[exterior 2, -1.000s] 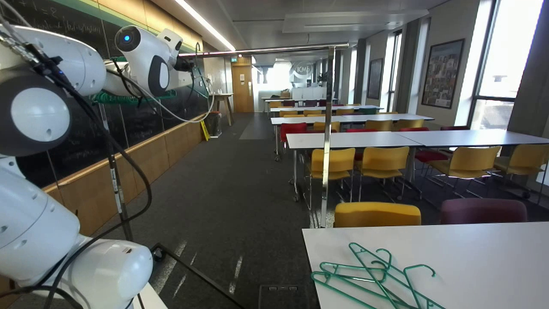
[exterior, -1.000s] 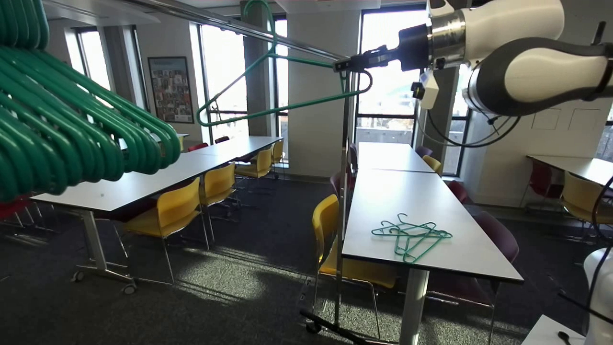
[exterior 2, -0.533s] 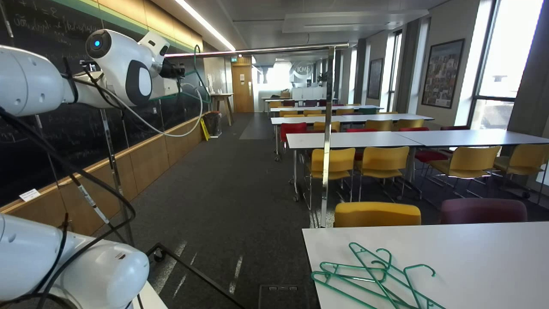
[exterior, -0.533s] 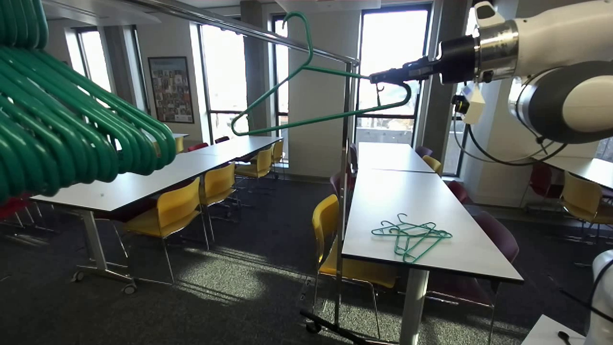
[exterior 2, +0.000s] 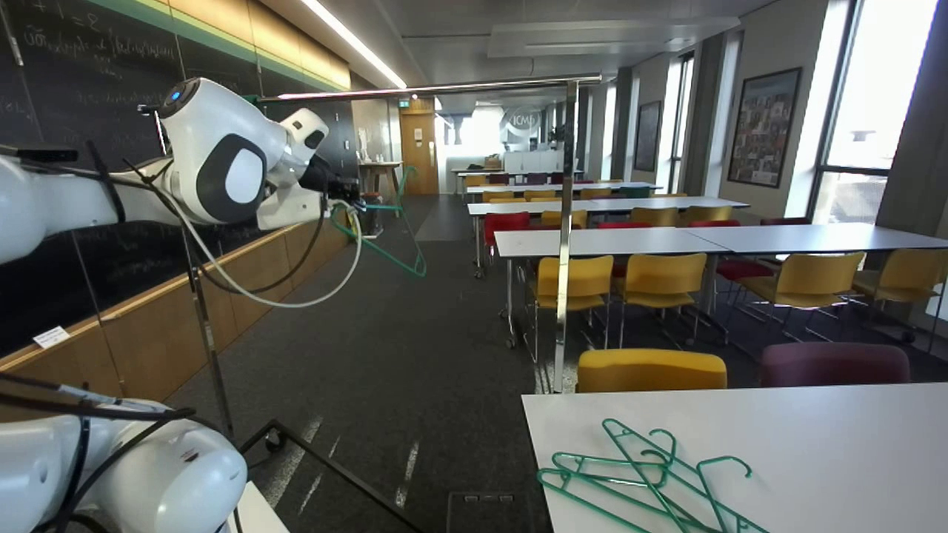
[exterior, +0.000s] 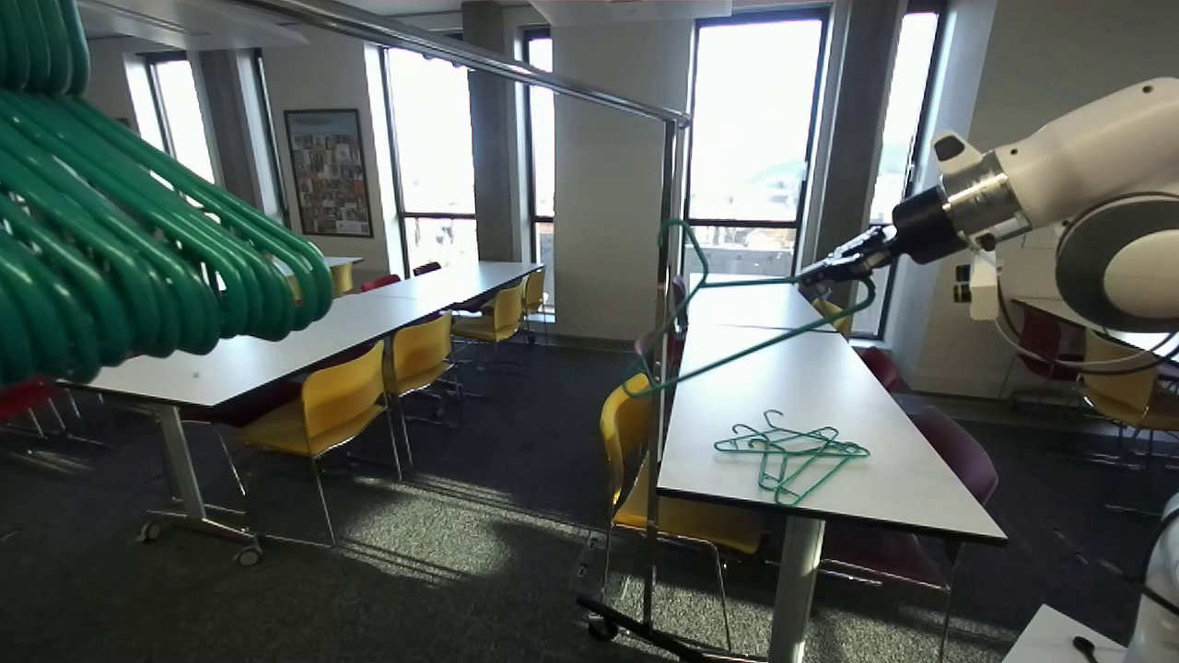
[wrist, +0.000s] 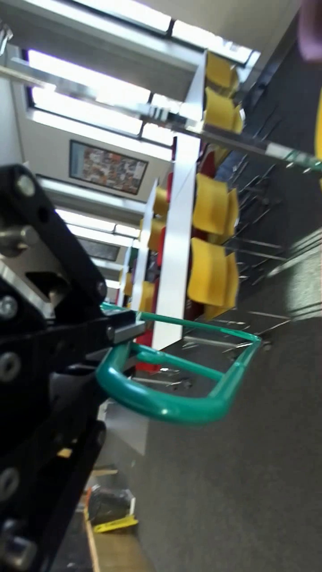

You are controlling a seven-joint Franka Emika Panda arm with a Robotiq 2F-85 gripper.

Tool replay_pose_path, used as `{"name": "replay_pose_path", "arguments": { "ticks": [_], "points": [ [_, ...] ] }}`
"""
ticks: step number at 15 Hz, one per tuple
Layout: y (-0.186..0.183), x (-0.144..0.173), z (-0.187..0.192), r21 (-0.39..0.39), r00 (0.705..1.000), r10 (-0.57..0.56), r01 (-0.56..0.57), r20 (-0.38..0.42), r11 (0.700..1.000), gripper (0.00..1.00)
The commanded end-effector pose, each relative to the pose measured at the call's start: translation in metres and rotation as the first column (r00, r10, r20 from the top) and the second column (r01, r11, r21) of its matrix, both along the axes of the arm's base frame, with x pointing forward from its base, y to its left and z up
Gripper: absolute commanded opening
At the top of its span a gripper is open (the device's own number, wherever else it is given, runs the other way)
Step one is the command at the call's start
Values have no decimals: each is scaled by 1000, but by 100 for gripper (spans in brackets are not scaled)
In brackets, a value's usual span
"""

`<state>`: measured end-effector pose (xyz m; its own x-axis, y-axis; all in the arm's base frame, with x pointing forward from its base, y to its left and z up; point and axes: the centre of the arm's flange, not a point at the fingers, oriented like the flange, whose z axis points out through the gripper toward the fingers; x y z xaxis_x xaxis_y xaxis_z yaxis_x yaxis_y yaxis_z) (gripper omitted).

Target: Remove one green hanger from the rail and put it on the table.

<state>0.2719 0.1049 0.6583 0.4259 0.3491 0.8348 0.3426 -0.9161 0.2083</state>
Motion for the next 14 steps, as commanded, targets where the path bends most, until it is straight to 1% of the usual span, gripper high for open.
{"name": "replay_pose_path", "arguments": {
  "ticks": [1, 3, 4, 6, 8, 10, 12, 14],
  "points": [
    [-71, -32, -40, -136, 986, -128, 113, -107, 984, 2],
    [-98, -35, -51, -234, 965, -205, 164, -166, 958, 2],
    [-111, -34, -50, -282, 952, -243, 184, -189, 942, 2],
    [-134, -32, -45, -377, 921, -321, 223, -221, 899, 2],
    [-151, -27, -40, -468, 888, -394, 251, -236, 847, 2],
    [-145, -16, -28, -556, 867, -445, 261, -224, 789, 2],
    [-131, 3, -18, -634, 859, -469, 247, -208, 733, 2],
    [-125, 22, -18, -709, 855, -482, 220, -190, 670, 2]
  ]
}}
